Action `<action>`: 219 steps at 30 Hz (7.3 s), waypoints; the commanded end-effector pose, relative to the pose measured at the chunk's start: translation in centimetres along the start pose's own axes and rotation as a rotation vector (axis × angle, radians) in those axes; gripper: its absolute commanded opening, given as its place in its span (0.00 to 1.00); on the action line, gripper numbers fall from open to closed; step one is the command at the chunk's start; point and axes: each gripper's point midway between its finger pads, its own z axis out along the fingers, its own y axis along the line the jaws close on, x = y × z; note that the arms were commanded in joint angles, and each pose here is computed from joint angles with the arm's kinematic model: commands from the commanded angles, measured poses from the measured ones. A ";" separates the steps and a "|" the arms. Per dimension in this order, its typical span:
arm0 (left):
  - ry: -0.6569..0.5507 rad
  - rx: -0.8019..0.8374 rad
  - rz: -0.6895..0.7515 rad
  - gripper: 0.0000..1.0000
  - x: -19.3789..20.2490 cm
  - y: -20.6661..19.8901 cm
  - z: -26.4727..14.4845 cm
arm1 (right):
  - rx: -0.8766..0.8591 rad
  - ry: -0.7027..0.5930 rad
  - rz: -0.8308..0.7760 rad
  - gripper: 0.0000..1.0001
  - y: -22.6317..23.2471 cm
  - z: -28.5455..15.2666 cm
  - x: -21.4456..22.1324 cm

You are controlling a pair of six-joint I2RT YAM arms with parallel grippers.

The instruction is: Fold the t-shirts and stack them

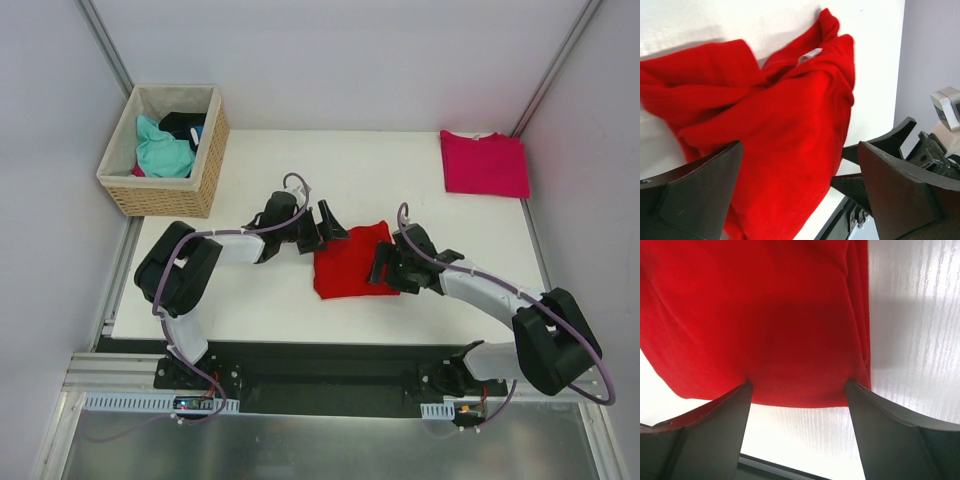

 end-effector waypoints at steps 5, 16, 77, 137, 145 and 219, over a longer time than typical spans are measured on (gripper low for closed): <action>-0.023 0.027 0.028 0.99 -0.5 -0.5 -1.7 | 0.037 -0.025 -0.011 0.80 -1.0 -0.9 0.2; -0.066 0.096 0.079 0.99 -1.1 -5.3 -6.3 | 0.108 -0.372 -0.005 0.89 1.8 -9.4 -16.3; -0.064 0.074 0.020 0.99 2.2 -1.8 -11.4 | 0.138 -0.148 0.514 0.96 -9.9 8.5 -23.5; 0.056 0.032 -0.165 0.99 12.3 3.9 -4.2 | 0.193 -0.328 0.001 0.96 -3.7 -7.9 -10.9; 0.061 0.020 -0.168 0.99 12.4 4.4 -3.6 | 0.197 -0.310 0.027 0.96 -4.3 -7.5 -11.1; -0.044 -0.174 -0.174 0.00 12.1 7.9 -11.4 | -0.307 0.024 0.134 0.59 7.9 9.2 -8.5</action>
